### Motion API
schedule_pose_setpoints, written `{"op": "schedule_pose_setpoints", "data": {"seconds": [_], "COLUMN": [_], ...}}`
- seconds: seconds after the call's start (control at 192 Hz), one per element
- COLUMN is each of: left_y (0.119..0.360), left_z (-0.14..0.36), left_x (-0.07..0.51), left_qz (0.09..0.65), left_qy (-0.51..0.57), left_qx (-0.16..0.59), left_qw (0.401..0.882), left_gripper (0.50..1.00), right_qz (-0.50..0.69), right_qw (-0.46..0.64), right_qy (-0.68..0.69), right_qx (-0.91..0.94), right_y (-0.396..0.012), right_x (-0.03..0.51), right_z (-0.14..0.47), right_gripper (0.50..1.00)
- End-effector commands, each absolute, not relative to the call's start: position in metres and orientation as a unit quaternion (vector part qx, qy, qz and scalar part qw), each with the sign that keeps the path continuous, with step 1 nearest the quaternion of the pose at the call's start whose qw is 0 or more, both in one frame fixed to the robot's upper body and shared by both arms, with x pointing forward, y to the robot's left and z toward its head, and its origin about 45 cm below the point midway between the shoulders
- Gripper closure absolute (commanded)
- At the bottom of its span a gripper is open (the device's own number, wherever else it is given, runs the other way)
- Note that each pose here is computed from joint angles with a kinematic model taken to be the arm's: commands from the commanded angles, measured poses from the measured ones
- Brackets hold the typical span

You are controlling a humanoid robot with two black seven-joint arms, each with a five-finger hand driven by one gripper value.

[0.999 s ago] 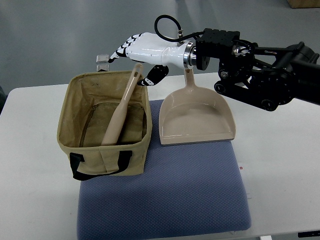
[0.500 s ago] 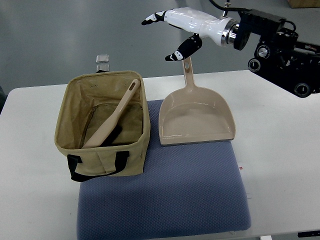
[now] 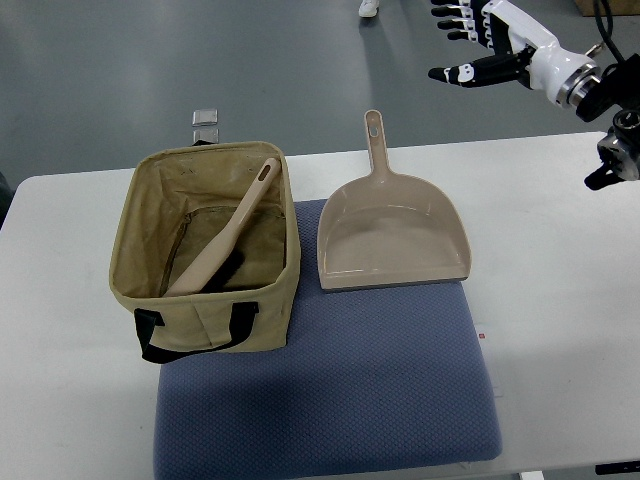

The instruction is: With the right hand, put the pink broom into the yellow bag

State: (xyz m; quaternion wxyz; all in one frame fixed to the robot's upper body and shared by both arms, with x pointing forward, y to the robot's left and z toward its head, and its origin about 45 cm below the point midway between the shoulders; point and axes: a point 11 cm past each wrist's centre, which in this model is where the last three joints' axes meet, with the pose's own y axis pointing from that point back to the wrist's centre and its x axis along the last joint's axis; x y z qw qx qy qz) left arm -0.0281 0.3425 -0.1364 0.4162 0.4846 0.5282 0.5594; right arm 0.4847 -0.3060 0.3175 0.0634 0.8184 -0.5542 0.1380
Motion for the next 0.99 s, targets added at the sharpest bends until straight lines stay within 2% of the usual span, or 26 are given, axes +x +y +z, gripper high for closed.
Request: {"op": "schedule_pose_setpoints", "data": {"seconds": [0.0, 0.281, 0.427, 0.984], "left_y": [0.342, 0.342, 0.342, 0.342], "left_z": [-0.136, -0.136, -0.136, -0.136], "left_x": [-0.028, -0.028, -0.028, -0.027], "left_qz": [0.559, 0.559, 0.559, 0.560], "left_qy": [0.528, 0.528, 0.528, 0.528], "left_qx": [0.485, 0.485, 0.485, 0.484], "left_qw": [0.416, 0.416, 0.416, 0.417], "left_gripper": [0.500, 0.500, 0.500, 0.500], "right_qz": [0.056, -0.083, -0.110, -0.168], "right_qw": [0.024, -0.068, -0.068, -0.089], "right_qy": [-0.598, -0.639, -0.646, -0.635], "right_qx": [0.800, 0.762, 0.752, 0.749], "right_y": [-0.336, -0.364, -0.363, -0.325], "right_x": [0.485, 0.477, 0.471, 0.459], "right_z": [0.297, 0.258, 0.234, 0.191], "right_gripper": [0.642, 0.640, 0.574, 0.570]}}
